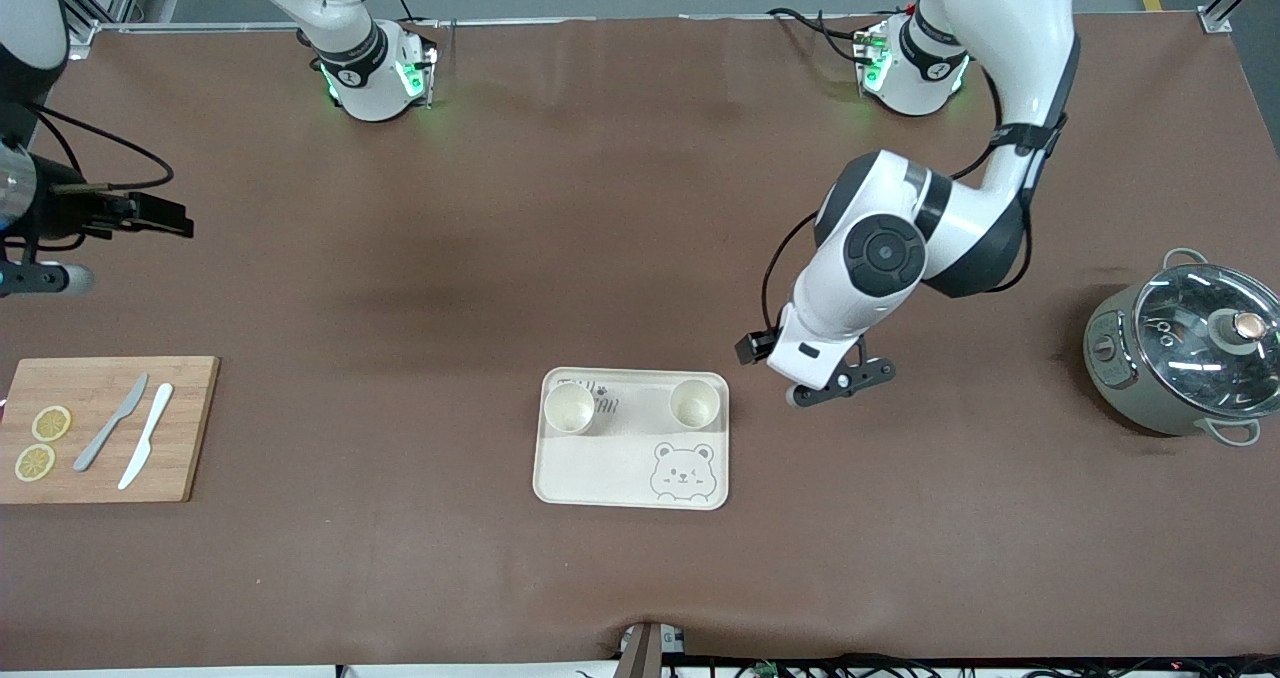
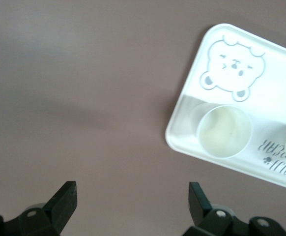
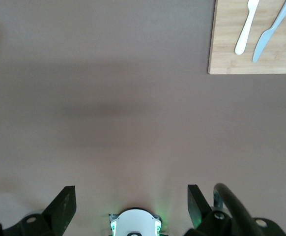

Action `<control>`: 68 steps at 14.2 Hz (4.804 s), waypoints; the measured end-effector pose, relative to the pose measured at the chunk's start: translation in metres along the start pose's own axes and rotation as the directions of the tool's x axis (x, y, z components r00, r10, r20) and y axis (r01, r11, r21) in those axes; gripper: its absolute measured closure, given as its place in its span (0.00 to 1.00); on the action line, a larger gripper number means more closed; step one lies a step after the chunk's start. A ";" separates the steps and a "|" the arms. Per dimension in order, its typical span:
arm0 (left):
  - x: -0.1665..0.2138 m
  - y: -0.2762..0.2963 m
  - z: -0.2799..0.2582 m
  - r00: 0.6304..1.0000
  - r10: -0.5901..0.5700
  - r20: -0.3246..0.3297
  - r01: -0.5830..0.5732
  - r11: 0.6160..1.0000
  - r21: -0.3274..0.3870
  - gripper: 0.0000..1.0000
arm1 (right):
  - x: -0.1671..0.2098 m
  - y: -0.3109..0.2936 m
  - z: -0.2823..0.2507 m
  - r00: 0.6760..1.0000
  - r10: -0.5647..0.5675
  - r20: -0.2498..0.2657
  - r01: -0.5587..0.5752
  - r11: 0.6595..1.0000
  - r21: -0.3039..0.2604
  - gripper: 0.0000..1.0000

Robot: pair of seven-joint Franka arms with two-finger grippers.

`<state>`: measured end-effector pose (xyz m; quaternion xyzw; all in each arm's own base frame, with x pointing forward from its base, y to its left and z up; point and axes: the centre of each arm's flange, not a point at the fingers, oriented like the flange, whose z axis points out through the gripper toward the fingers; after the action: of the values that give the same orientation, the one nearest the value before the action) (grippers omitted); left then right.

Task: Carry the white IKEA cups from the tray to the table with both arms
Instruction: 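Reach the left gripper down to the white cup on the tray, then grasp the cup with the left gripper while the right gripper reaches the other cup, then lift both cups off the tray and carry them apart, then lower the right cup beside the cutting board while the left gripper lowers its cup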

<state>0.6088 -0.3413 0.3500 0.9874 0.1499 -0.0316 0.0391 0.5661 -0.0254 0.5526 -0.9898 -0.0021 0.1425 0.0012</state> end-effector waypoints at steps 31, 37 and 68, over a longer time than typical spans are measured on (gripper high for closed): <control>0.052 -0.002 -0.017 0.982 -0.023 -0.185 -0.007 0.987 -0.160 0.96 | 0.140 -0.362 0.270 0.665 0.746 -0.037 -0.711 0.647 0.275 0.15; 0.119 -0.127 -0.068 0.985 0.090 -0.150 -0.100 0.993 -0.065 0.96 | 0.146 -0.383 0.284 0.610 0.792 -0.009 -0.744 0.578 0.335 0.45; 0.136 -0.234 0.088 0.993 0.098 -0.069 -0.097 0.995 0.026 0.96 | 0.113 0.036 0.280 0.997 0.041 -0.065 -0.036 0.996 0.078 0.97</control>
<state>0.6640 -0.0860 0.2361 0.9945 0.1023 0.0033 0.0242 0.5955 -0.0600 0.2516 -0.9931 0.0224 0.1093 0.0366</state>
